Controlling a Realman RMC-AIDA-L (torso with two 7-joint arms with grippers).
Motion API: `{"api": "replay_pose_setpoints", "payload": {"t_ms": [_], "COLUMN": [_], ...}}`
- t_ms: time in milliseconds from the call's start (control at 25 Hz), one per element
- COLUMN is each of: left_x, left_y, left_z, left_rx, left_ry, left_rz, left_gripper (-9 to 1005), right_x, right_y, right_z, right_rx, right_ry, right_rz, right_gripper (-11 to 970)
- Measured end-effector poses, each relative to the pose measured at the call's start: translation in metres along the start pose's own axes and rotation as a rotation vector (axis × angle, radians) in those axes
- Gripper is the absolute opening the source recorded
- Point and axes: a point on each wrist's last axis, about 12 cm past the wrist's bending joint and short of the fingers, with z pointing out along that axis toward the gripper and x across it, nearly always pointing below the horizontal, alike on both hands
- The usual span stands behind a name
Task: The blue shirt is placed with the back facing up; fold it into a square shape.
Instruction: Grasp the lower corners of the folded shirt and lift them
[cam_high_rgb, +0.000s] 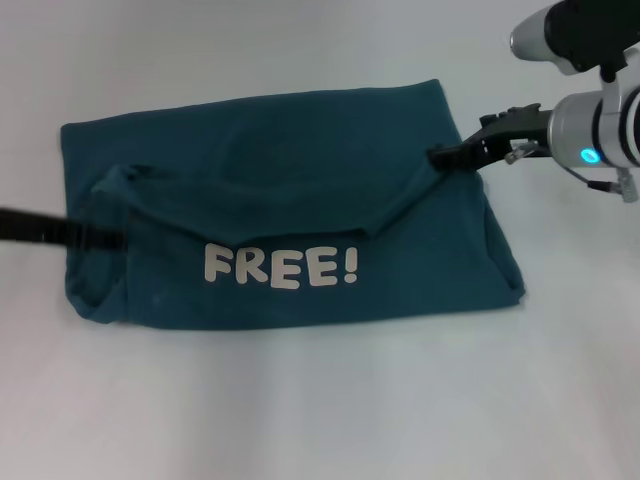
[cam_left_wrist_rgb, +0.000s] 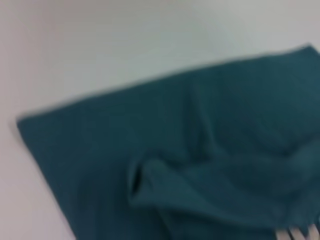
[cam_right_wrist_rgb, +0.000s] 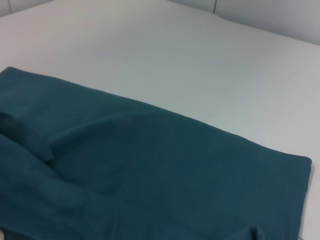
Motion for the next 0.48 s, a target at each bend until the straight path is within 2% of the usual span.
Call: {"api": "replay_pose_setpoints", "payload": {"t_ms": [120, 480], "left_x": [0.007, 0.014], "left_y": [0.002, 0.004], "left_z": [0.003, 0.026], "left_rx": [0.022, 0.043], "left_ry": [0.078, 0.141], "left_rz": [-0.007, -0.021], "left_gripper": [924, 918], "right_x": [-0.001, 0.003], "right_y": [0.000, 0.007], "right_z": [-0.004, -0.001], "right_rx": [0.004, -0.017], "right_ry": [0.009, 0.046], "right_rz": [-0.008, -0.028], "right_gripper": [923, 922]}}
